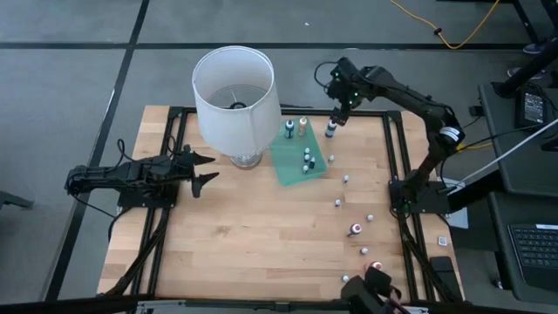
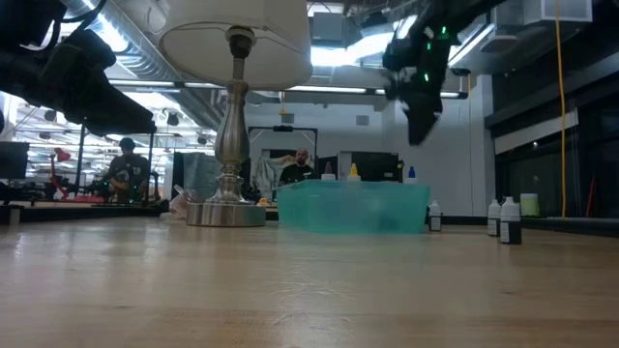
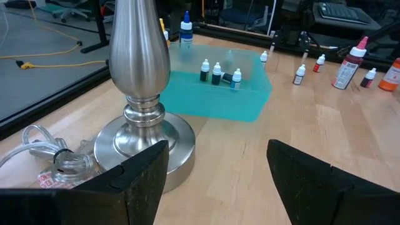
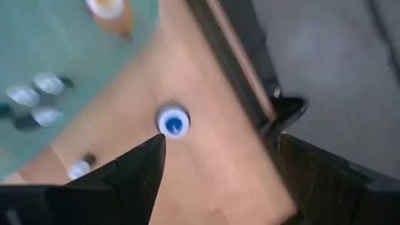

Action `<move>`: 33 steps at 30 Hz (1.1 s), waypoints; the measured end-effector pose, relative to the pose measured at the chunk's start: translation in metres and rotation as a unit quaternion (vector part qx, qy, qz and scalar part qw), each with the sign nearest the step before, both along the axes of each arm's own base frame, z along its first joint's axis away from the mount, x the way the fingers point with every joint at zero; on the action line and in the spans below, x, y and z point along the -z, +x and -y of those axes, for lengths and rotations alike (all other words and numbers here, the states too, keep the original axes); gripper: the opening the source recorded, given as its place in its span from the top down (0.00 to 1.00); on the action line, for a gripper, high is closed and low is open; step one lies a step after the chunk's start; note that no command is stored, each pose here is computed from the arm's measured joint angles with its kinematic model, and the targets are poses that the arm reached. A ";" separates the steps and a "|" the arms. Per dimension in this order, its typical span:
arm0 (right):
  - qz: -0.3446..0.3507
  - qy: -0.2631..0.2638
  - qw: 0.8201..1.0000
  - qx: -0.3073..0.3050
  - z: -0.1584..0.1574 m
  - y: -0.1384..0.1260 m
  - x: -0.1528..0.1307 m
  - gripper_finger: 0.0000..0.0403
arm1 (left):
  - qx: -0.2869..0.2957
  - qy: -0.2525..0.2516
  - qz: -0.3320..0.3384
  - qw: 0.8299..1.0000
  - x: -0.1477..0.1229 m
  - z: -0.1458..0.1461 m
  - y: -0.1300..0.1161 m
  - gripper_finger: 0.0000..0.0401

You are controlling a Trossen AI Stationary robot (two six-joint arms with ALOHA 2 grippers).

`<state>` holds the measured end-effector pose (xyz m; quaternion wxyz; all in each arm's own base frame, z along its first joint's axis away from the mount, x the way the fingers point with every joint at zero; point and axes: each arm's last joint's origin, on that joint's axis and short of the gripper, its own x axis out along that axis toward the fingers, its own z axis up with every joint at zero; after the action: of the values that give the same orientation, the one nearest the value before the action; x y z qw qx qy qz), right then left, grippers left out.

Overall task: Pick & Place food coloring
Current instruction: Put the large blue food coloring bottle into the green bin

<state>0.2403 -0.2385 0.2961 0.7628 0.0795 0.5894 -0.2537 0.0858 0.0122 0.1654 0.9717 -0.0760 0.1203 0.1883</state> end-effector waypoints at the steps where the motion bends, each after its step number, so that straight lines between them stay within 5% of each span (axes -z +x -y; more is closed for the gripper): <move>1: -0.015 0.012 1.000 -0.003 0.000 -0.001 0.009 0.23 | 0.000 0.000 0.000 1.000 0.000 0.000 0.000 0.34; 14: -0.012 0.025 0.999 -0.029 -0.008 0.000 0.065 0.28 | 0.000 0.000 0.000 1.000 0.000 0.000 0.000 0.34; 33: 0.031 -0.004 0.999 -0.034 -0.002 0.006 0.072 0.29 | 0.000 0.000 0.000 1.000 0.000 0.000 0.000 0.34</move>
<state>0.2464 -0.2364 0.2242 0.7893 0.0641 0.5667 -0.2275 0.0858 0.0122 0.1655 0.9718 -0.0761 0.1202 0.1882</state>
